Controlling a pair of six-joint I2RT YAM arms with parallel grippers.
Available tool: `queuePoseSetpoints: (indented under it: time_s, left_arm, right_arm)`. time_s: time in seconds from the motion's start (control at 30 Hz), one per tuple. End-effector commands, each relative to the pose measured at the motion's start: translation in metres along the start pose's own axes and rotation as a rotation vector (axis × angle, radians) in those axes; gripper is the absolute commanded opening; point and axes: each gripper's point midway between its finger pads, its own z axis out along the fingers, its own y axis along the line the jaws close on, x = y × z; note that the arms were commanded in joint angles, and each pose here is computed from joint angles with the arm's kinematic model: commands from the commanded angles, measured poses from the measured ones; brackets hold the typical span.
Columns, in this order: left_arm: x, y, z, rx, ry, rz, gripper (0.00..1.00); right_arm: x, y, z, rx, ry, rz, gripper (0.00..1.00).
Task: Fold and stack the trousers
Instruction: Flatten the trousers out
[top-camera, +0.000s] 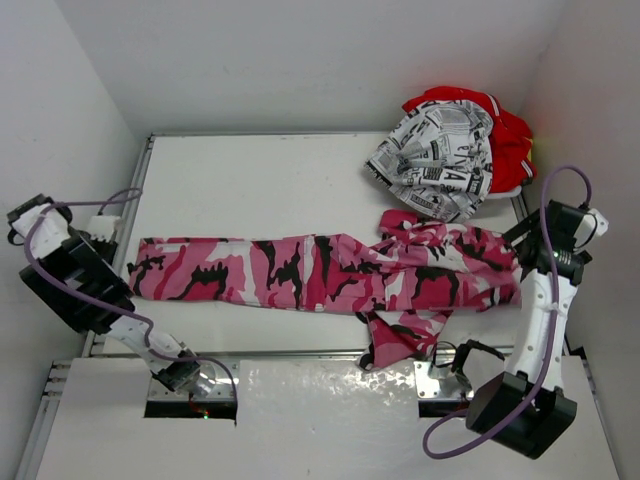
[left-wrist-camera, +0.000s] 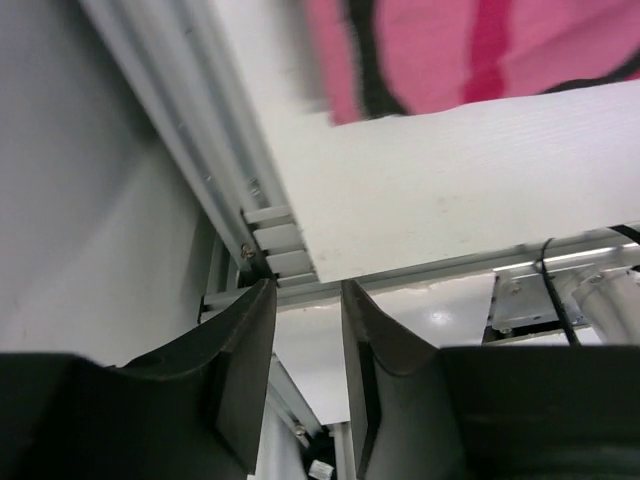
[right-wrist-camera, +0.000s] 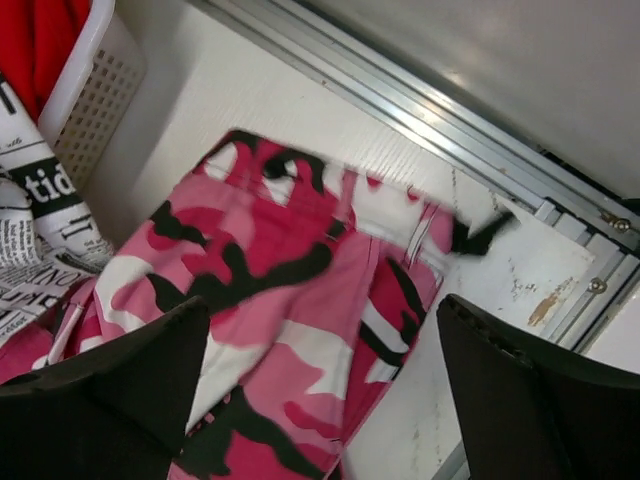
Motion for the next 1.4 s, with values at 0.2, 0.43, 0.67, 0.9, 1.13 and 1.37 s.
queuePoseSetpoints:
  time_s: [0.2, 0.43, 0.67, 0.9, 1.13, 1.37]
  left_arm:
    - [-0.036, -0.030, 0.007, 0.027, -0.072, 0.064, 0.34]
    - [-0.072, -0.032, -0.001, 0.051, -0.159, 0.032, 0.35]
    - [-0.067, -0.035, -0.001, 0.032, -0.164, 0.038, 0.35]
    - [-0.065, -0.040, 0.002, 0.041, -0.175, 0.032, 0.35]
    - [-0.075, -0.038, -0.007, 0.048, -0.204, 0.028, 0.36]
    - [-0.076, -0.038, -0.010, 0.046, -0.207, 0.029, 0.36]
  right_arm:
    - [-0.025, 0.123, -0.044, -0.543, -0.156, -0.254, 0.59]
    - [0.121, 0.264, -0.079, -0.719, 0.006, -1.024, 0.79]
    - [0.198, 0.305, -0.013, -0.393, 0.303, -1.439, 0.88]
    - [0.214, 0.294, 0.047, -0.148, 0.340, -1.490, 0.91]
    - [0.217, 0.260, 0.058, -0.042, 0.363, -1.554, 0.88]
    - [0.263, 0.229, 0.038, -0.216, 0.567, -1.454, 0.44]
